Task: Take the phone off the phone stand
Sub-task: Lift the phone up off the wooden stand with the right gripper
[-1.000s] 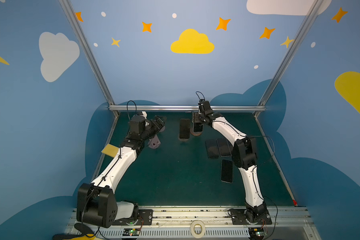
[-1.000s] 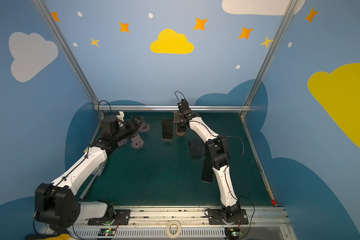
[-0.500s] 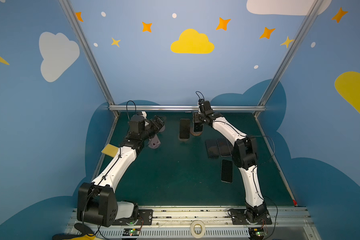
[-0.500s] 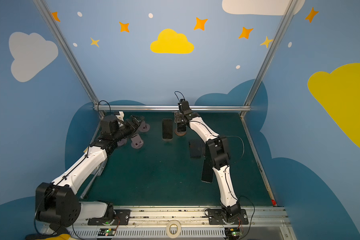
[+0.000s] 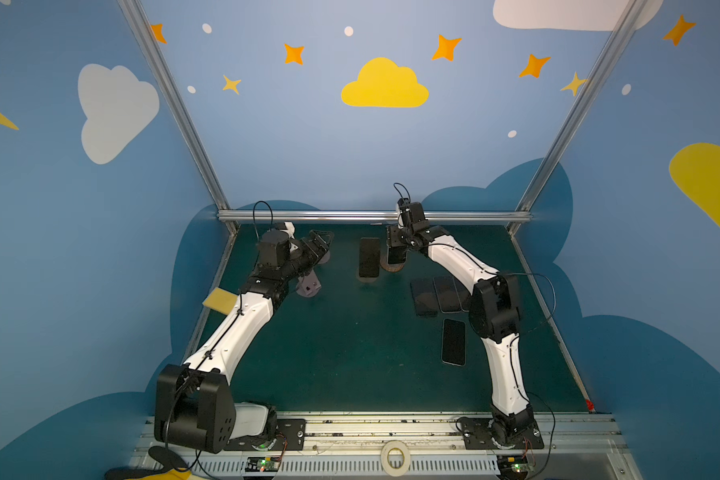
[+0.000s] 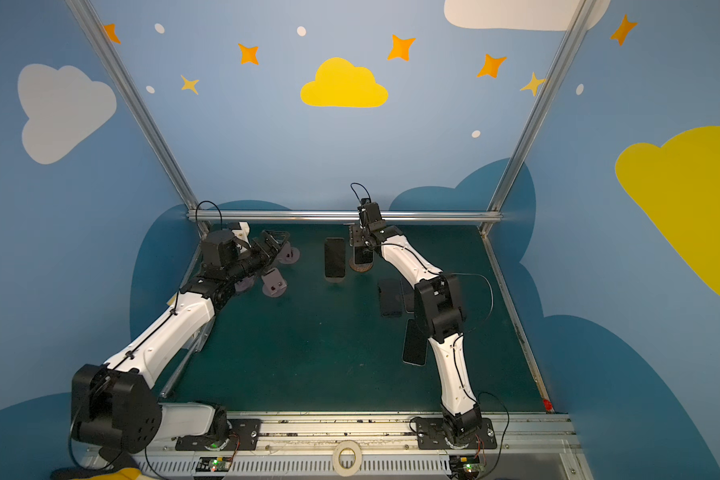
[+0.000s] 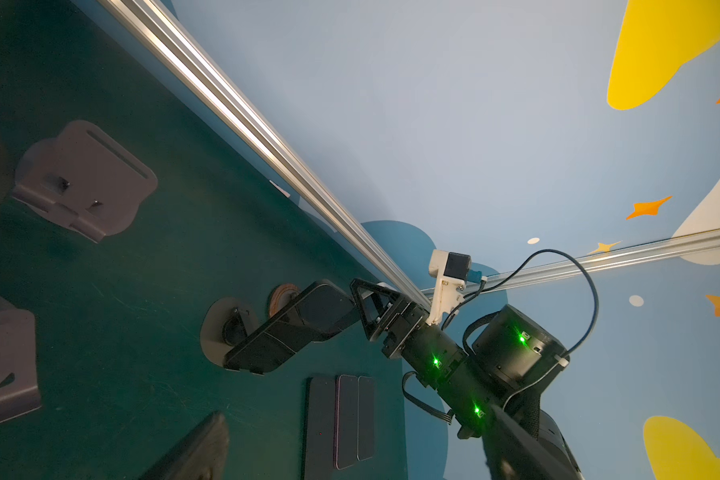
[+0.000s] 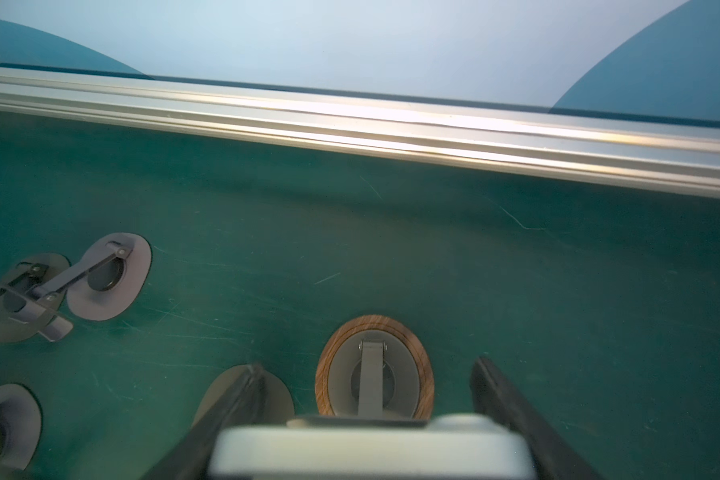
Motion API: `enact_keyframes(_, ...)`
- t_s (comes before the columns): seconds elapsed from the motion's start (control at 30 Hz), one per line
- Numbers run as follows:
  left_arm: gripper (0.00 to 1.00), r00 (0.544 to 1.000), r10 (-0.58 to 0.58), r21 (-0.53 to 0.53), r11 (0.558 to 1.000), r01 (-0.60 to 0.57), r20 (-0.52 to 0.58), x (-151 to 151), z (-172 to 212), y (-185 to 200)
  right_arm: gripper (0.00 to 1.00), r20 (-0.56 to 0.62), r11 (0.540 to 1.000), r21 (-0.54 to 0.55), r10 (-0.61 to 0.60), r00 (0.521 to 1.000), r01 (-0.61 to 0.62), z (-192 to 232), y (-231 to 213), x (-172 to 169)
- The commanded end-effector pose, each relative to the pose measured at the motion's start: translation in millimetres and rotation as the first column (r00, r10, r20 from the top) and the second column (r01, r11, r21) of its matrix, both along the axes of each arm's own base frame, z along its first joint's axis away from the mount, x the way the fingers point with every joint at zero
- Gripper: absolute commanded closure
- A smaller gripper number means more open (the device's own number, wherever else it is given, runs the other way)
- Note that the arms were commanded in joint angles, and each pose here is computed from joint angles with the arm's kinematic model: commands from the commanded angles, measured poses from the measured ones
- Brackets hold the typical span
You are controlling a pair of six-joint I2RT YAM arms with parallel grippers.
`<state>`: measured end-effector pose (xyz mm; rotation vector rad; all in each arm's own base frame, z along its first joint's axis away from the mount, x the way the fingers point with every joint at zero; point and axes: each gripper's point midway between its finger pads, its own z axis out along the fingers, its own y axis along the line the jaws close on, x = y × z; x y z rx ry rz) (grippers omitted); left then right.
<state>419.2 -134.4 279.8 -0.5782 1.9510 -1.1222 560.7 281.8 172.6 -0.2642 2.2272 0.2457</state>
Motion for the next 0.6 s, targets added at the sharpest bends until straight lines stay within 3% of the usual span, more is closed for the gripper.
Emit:
enact_keyframes(0.0, 0.06, 0.999, -0.031, -0.003, 1.0, 0.031, 0.025, 1, 4, -7, 0.39, 0.125, 0.999, 0.044, 0.003, 0.992, -0.009, 65, 0, -3)
enact_keyframes(0.57, 0.06, 0.993, -0.113, 0.011, 0.994, 0.113, 0.023, -5, 3, -33, 0.43, 0.175, 0.998, 0.056, -0.002, 0.985, -0.008, 105, -14, -55)
